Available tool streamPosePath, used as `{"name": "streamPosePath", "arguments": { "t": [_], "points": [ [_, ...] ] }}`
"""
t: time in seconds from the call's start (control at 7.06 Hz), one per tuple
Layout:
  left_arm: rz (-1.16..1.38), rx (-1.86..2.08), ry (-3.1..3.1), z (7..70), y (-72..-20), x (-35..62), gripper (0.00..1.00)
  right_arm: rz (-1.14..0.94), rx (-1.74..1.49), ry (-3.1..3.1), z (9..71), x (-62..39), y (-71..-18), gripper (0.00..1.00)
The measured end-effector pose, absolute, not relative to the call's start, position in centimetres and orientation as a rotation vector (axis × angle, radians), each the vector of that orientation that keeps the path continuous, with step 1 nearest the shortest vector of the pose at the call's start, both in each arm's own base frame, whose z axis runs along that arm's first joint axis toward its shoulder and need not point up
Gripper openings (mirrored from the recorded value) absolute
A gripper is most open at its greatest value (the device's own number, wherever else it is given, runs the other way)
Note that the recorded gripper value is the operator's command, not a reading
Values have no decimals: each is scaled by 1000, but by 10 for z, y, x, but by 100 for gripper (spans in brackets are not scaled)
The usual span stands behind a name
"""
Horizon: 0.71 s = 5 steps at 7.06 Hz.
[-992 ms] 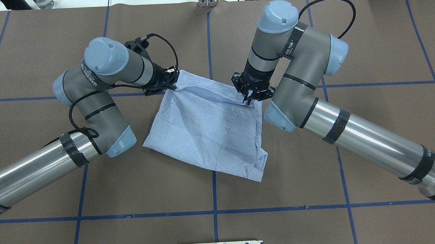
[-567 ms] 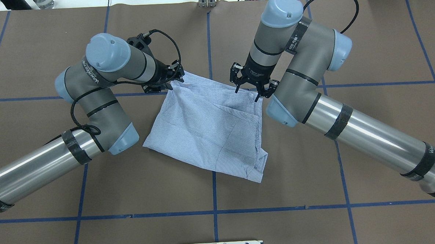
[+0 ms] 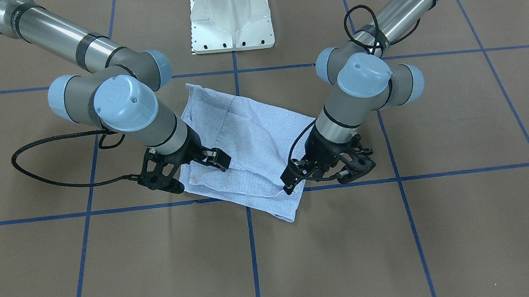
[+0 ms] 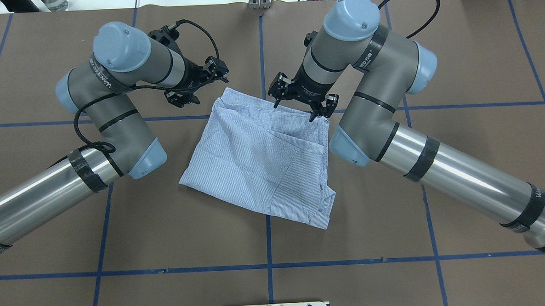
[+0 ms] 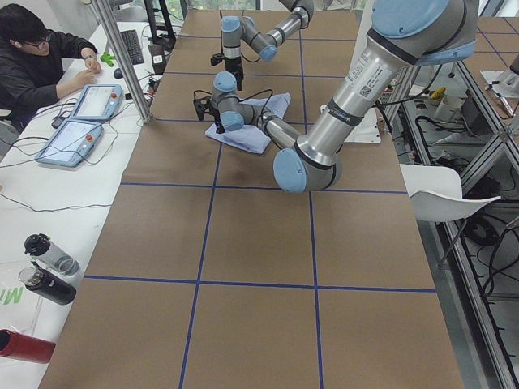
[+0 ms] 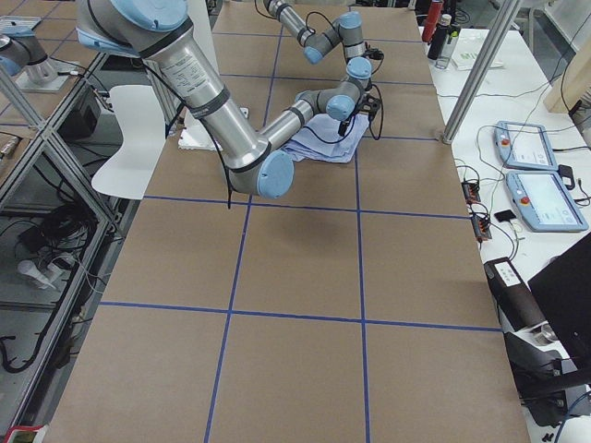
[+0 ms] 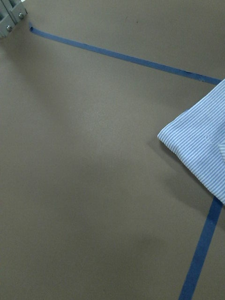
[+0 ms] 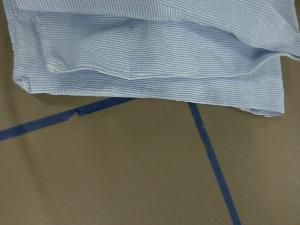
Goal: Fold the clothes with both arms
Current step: 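Release the shirt with both grippers and raise them, then press the folded shirt's top with the right gripper while the left gripper waits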
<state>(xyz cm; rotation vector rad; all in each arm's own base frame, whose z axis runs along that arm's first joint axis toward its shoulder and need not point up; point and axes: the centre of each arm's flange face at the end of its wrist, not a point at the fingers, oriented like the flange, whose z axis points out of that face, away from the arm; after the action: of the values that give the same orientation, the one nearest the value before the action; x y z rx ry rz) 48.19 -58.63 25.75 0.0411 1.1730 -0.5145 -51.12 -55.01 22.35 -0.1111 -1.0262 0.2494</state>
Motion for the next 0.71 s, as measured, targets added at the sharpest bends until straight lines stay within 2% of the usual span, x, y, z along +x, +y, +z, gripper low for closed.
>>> {"name": "streamPosePath", "arguments": {
  "t": [0.43, 0.71],
  "points": [
    [-483, 44, 1181, 256, -586, 474, 99, -102, 173, -1025, 237, -528, -536, 96],
    [-461, 39, 1183, 260, -590, 462, 99, -249, 278, -1043, 257, -527, -530, 88]
  ]
}}
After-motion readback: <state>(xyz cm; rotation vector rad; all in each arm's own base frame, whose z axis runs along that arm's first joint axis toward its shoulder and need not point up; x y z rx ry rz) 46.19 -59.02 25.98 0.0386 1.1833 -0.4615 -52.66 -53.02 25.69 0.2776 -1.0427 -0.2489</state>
